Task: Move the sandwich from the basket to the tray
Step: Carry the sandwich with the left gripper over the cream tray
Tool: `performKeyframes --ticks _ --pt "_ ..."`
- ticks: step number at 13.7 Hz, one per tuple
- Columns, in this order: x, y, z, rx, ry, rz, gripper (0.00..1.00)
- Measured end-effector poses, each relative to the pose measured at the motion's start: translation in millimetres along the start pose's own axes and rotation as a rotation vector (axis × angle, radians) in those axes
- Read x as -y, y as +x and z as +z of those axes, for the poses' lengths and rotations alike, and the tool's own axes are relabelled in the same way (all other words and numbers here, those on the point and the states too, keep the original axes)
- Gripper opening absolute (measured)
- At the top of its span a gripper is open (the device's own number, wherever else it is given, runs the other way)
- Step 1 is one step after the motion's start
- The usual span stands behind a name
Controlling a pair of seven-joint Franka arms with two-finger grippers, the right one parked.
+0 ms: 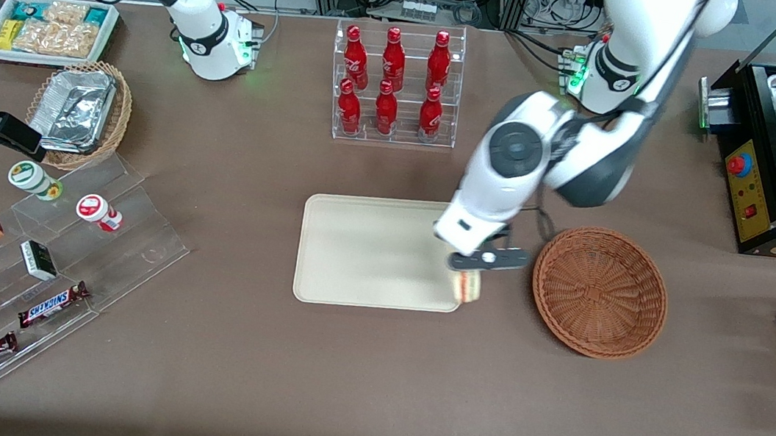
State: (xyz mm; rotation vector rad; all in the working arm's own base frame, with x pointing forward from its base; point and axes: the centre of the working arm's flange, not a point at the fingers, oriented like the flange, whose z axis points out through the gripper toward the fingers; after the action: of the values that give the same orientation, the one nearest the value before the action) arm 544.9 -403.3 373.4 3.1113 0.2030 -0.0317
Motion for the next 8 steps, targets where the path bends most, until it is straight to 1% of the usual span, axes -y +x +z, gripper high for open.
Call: performKeyframes --ticks 2,6,7,8 --pt "-37.4 -9.8 21.1 -0.013 -0.021 0.041 0.14" --pt "-94.3 -40.7 65.0 -0.057 -0.082 0.113 0.14" --pt "-103.4 -48.0 77.2 -0.064 -0.093 0.128 0.14" --pt "-108.3 -52.7 86.8 -0.063 -0.095 0.137 0.14"
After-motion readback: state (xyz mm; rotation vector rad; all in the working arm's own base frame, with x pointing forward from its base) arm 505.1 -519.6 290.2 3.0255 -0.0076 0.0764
